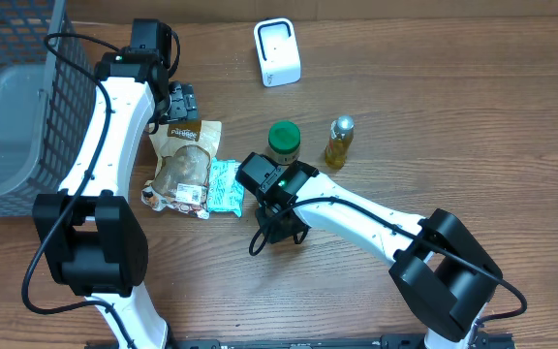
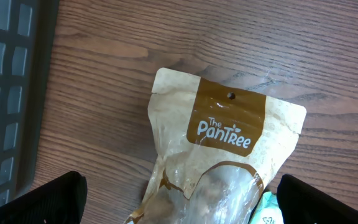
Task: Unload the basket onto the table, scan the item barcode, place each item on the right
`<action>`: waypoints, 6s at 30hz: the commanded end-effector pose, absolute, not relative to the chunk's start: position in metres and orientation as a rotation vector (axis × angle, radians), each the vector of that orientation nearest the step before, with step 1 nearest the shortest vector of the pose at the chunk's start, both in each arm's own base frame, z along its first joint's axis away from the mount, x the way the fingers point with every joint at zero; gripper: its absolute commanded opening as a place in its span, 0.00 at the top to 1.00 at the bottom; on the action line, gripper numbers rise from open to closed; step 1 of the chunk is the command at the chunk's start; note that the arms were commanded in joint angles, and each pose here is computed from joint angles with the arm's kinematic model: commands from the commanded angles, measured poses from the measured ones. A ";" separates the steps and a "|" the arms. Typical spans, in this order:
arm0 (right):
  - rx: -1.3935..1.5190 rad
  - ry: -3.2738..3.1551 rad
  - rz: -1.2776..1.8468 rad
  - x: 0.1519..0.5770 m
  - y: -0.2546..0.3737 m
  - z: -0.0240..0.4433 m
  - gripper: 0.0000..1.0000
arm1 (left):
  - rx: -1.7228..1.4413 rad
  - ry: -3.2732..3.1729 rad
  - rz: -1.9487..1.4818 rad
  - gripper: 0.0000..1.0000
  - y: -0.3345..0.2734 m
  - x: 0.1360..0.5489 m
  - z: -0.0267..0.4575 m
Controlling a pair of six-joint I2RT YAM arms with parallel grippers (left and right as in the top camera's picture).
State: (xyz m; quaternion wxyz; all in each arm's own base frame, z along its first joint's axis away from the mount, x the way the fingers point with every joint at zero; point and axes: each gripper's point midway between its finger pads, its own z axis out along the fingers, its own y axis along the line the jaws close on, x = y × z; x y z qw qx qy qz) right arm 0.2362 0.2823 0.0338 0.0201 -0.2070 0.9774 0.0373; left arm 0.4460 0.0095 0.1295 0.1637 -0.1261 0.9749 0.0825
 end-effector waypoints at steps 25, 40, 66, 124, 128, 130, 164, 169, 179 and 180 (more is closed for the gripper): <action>-0.783 2.915 -0.115 0.249 0.253 0.019 0.83 | -0.359 2.757 0.256 0.01 0.011 0.449 0.136; -0.808 2.853 -0.020 0.255 0.287 0.051 0.75 | -0.359 2.757 0.256 0.00 0.011 0.449 0.136; -0.896 2.826 -0.028 0.265 0.302 0.004 0.67 | -0.359 2.757 0.256 0.00 0.011 0.449 0.136; -0.827 2.787 -0.259 0.287 0.286 0.040 0.51 | -0.359 2.757 0.256 0.01 0.011 0.449 0.136; -0.841 2.811 -0.297 0.281 0.277 0.036 0.51 | -0.359 2.757 0.256 0.00 0.011 0.449 0.136; -0.817 2.828 -0.309 0.278 0.273 0.032 0.52 | -0.359 2.757 0.256 0.00 0.011 0.449 0.136; -0.820 2.853 -0.315 0.265 0.259 -0.004 0.69 | -0.359 2.757 0.256 0.00 0.011 0.449 0.136; -0.820 2.853 -0.315 0.265 0.259 -0.004 0.75 | -0.359 2.757 0.256 0.00 0.011 0.449 0.136; -0.788 2.850 -0.302 0.269 0.265 0.014 0.96 | -0.359 2.757 0.256 0.00 0.011 0.449 0.136; -0.772 2.847 -0.289 0.271 0.267 0.021 0.96 | -0.359 2.757 0.256 0.00 0.011 0.449 0.136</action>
